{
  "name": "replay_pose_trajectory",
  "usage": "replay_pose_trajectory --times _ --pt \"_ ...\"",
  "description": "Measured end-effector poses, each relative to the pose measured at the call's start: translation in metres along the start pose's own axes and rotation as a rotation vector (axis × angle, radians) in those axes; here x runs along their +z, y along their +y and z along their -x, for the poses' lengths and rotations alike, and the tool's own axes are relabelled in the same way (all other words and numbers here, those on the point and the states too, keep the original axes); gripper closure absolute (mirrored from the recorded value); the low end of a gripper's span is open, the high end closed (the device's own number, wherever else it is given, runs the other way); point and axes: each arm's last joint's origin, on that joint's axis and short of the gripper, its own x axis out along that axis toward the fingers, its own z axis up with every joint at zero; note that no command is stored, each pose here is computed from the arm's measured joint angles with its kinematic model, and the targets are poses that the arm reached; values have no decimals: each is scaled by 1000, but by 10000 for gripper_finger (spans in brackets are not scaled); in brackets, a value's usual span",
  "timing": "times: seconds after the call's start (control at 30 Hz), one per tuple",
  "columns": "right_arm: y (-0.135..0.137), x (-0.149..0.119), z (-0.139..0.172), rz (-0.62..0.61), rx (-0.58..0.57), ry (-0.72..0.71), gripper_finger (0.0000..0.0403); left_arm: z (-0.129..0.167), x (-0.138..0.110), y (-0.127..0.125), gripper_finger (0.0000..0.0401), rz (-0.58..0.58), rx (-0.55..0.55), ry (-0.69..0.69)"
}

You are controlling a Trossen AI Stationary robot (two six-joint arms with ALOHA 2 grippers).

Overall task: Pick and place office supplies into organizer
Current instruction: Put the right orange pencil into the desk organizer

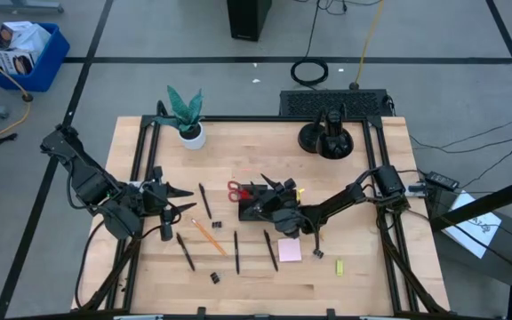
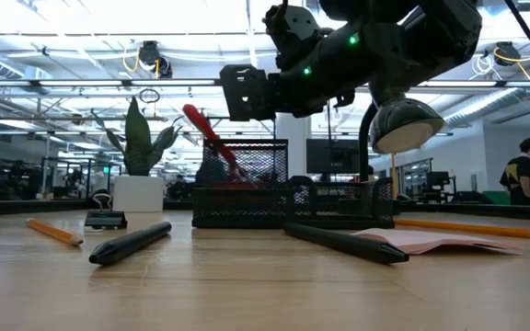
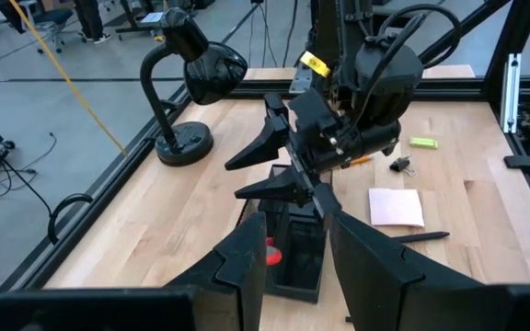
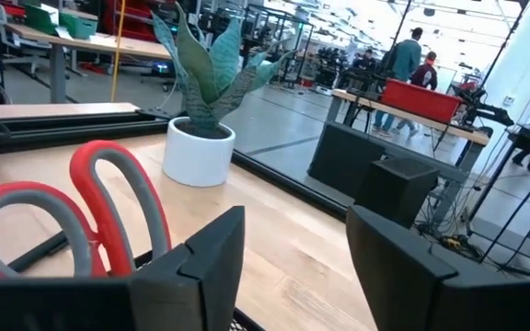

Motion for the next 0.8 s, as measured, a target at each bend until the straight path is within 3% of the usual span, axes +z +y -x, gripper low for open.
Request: replay_pose_trajectory --times 0.37,0.8 --pt "0 3 0 9 0 -13 216 0 0 0 274 0 0 0" --pt "-5 42 36 105 10 -187 216 0 0 0 274 10 0 0"
